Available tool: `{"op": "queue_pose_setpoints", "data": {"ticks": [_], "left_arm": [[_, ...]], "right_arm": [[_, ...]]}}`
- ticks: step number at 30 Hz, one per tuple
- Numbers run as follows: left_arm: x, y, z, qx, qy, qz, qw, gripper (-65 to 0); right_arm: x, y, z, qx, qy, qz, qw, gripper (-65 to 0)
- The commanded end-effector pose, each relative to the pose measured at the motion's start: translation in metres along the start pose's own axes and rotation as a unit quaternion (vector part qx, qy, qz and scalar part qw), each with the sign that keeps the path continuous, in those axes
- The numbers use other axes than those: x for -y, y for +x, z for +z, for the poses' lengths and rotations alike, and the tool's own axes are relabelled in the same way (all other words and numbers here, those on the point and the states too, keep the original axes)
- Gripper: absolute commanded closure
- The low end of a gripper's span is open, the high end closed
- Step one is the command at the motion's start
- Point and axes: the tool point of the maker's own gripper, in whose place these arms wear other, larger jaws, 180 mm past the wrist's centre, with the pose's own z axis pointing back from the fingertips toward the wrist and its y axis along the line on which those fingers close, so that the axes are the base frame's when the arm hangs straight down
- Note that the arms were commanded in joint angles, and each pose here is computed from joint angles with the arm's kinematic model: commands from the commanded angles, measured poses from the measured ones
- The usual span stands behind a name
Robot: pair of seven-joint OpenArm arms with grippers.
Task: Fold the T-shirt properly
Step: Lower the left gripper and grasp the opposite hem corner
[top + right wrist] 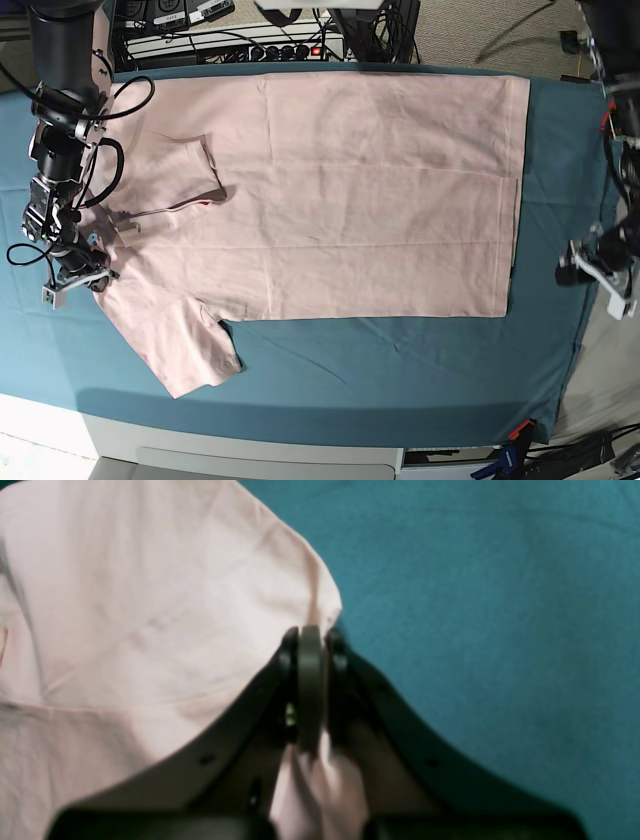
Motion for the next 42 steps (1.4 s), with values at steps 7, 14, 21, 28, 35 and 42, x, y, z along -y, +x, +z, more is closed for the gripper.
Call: {"op": "queue_pose_setpoints", "data": {"ticks": [7,14,21,28,35,42], "left_arm": [[0.014,0.015,-0.031,0.013,-0.048,0.093,0.994,-29.1],[0.054,-0.001,-0.067,-0.009,-0.105,0.147,0.984,-29.1],[0.084,-0.003,-0.079,-0.013,-0.138,0.145,0.980,-29.1],[0.086,0.006,-0.078,0.001,-0.144,0.149,0.978,-12.6],[0.086,0.012,-0.075,0.011,-0.152,0.150,0.977,0.0],[0.114,0.026,-0.061,0.038,-0.238,0.111,0.964,0.0]], "right_arm": [[0.004,0.018,0.003,0.013,-0.003,0.005,0.9999,0.0],[0.004,0.017,0.003,0.010,-0.003,0.005,0.9999,0.0],[0.004,0.016,0.003,0.009,-0.003,0.005,0.9999,0.0],[0.004,0.016,0.003,0.009,-0.003,0.005,0.9999,0.0],[0.004,0.021,0.003,0.021,-0.003,0.005,0.9998,0.0],[-0.019,0.028,0.009,0.034,0.072,0.037,0.9962,0.0]]}}
